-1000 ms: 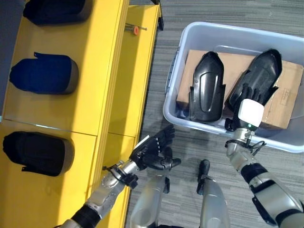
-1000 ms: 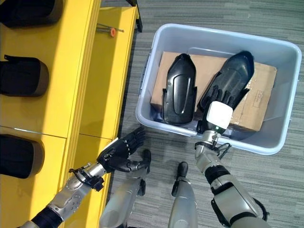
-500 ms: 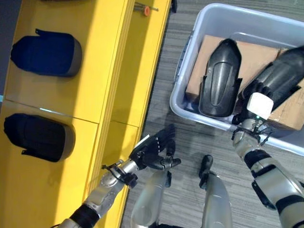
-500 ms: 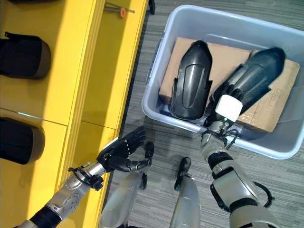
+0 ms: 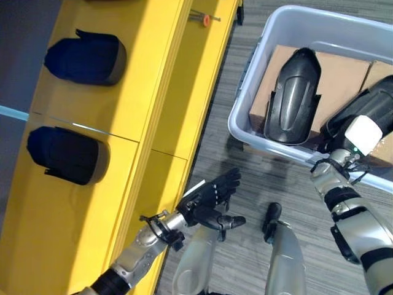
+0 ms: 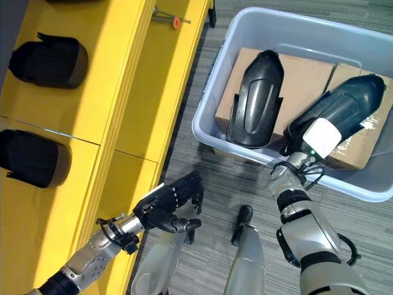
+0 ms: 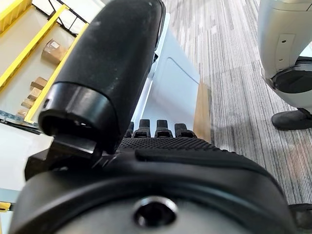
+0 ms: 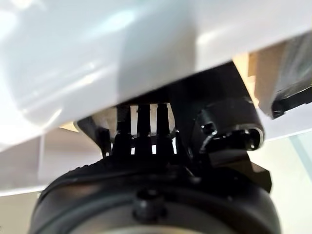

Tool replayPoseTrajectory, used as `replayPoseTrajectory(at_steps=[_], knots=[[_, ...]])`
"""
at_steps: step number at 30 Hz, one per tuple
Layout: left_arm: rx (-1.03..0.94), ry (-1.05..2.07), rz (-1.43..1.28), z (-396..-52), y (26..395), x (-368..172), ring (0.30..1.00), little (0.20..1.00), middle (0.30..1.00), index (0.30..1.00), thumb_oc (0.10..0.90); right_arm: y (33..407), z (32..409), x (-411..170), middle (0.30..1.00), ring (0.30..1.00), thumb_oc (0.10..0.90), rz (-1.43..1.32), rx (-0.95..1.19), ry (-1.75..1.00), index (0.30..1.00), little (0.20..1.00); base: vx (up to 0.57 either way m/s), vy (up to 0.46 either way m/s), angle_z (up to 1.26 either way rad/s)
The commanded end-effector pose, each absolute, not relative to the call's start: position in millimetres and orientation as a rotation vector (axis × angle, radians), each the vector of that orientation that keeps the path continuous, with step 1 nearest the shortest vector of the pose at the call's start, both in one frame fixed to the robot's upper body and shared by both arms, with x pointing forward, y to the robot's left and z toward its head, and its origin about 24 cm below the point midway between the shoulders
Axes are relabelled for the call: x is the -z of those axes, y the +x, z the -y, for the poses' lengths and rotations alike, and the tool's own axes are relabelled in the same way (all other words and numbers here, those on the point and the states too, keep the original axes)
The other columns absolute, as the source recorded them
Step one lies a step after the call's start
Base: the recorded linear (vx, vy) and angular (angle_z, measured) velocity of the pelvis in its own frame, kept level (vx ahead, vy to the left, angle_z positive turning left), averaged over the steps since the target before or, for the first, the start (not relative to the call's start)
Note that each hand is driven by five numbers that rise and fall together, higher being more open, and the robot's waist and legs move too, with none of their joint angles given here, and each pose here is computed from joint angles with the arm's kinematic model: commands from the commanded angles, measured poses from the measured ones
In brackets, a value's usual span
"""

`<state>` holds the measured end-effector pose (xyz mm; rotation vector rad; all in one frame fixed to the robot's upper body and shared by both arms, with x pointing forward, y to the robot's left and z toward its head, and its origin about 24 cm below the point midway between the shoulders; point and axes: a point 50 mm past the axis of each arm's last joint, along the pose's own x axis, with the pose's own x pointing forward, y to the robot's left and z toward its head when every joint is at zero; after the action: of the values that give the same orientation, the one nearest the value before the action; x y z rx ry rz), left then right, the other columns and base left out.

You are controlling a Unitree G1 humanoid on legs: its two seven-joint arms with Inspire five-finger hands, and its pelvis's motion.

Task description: Move parts from the plastic box to the shelf.

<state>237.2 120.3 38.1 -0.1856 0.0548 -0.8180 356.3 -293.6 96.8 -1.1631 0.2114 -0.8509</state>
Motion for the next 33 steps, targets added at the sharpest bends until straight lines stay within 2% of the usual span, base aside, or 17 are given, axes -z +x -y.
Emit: replayPoseTrajectory(at_steps=[1, 8, 12, 14, 15, 18, 19, 23, 33], knots=[[0.919, -0.256, 0.204, -103.4, 242.4, -80.4, 1.0, 1.0, 1.0, 1.0, 0.9, 314.7, 300.0, -15.9, 0.3, 0.3, 0.4, -0.539, 0.641, -1.177, 0.3, 0.3, -0.02, -0.005, -0.1], [0.893, -0.233, 0.213, -119.7, 244.2, -81.2, 1.0, 1.0, 1.0, 1.0, 0.9, 329.0, 281.0, -39.7, 0.3, 0.3, 0.4, -0.21, 0.596, -1.332, 0.3, 0.3, -0.02, -0.043, -0.07], [0.888, -0.232, 0.217, -120.8, 244.5, -81.6, 1.0, 1.0, 1.0, 1.0, 0.9, 330.7, 278.7, -43.4, 0.3, 0.3, 0.4, -0.18, 0.588, -1.346, 0.3, 0.3, -0.01, -0.018, -0.18], [0.857, -0.218, 0.216, -128.4, 243.5, -80.7, 1.0, 1.0, 1.0, 1.0, 0.9, 333.6, 266.8, -59.6, 0.3, 0.3, 0.4, -0.006, 0.533, -1.417, 0.3, 0.3, -0.03, -0.078, 0.01], [0.841, -0.192, 0.218, -134.3, 242.3, -79.1, 1.0, 1.0, 1.0, 1.0, 0.9, 330.5, 258.9, -66.3, 0.3, 0.3, 0.4, 0.106, 0.512, -1.425, 0.3, 0.3, -0.02, -0.072, -0.05], [0.824, -0.201, 0.211, -139.6, 239.7, -76.9, 1.0, 1.0, 1.0, 1.0, 0.9, 321.9, 254.4, -72.6, 0.3, 0.3, 0.4, 0.21, 0.509, -1.413, 0.3, 0.3, 0.01, -0.035, -0.18], [0.817, -0.29, 0.178, -143.1, 237.2, -73.1, 1.0, 1.0, 1.0, 1.0, 0.9, 313.6, 252.3, -75.0, 0.3, 0.3, 0.4, 0.274, 0.52, -1.411, 0.3, 0.3, 0.03, -0.025, -0.22], [0.777, -0.267, 0.16, -151.0, 227.4, -64.5, 1.0, 1.0, 1.0, 1.0, 0.9, 292.8, 246.8, -78.9, 0.3, 0.3, 0.4, 0.335, 0.503, -1.351, 0.3, 0.3, 0.08, -0.024, -0.1], [0.758, -0.255, 0.127, -163.6, 215.7, -55.9, 1.0, 1.0, 1.0, 1.0, 0.9, 279.9, 231.9, -123.7, 0.3, 0.3, 0.4, 0.532, 0.384, -1.355, 0.3, 0.3, 0.04, -0.016, -0.08]])
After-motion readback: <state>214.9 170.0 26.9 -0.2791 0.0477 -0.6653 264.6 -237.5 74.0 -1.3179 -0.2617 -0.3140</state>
